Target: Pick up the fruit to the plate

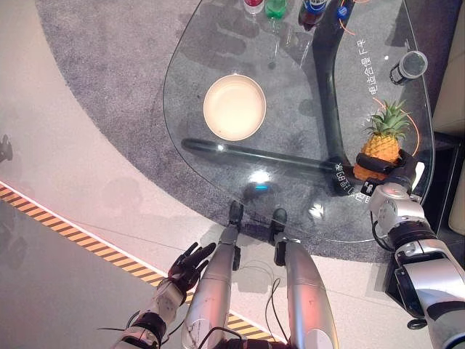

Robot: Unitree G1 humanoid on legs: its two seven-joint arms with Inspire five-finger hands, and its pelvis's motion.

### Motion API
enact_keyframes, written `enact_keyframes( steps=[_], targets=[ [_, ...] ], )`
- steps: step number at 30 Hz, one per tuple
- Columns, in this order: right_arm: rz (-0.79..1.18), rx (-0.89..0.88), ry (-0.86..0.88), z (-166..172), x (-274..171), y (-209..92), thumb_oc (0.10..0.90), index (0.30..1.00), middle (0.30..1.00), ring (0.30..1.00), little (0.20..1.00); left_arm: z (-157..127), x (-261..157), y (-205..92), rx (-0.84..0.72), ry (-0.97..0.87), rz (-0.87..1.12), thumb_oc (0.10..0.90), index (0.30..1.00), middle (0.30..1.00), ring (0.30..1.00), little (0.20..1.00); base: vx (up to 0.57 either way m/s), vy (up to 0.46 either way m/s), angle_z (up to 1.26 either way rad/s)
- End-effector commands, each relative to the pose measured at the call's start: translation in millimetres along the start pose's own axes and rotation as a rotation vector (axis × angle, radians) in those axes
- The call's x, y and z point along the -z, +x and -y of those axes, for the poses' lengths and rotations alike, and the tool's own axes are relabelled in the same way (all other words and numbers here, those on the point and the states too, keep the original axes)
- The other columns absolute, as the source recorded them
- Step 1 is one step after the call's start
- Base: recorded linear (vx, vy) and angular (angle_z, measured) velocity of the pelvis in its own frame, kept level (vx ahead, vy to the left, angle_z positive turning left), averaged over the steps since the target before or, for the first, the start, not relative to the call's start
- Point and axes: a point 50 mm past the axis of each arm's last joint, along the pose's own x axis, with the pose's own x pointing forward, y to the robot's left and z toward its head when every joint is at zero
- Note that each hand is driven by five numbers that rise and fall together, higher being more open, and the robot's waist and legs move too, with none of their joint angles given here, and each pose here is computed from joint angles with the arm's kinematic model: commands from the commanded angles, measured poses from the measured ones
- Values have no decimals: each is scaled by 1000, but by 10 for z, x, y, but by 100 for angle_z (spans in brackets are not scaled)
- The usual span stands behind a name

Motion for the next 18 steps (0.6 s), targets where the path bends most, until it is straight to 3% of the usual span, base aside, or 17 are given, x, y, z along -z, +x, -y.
enact_keyframes(
  steps=[1,6,18],
  targets=[
    [42,-134,3,-156,-73,-50,100,300,300,300,200,-200,-12,-60,-58,-70,46,800,900,900,900,900,0,0,0],
    [123,-191,43,-258,-88,-169,100,300,300,300,200,-253,-261,-95,-102,-210,202,800,900,900,900,900,0,0,0],
    [291,-361,156,-460,-176,-611,100,300,300,300,200,5,-934,-200,-63,-332,550,800,900,900,900,900,-4,-9,0]
  ],
)
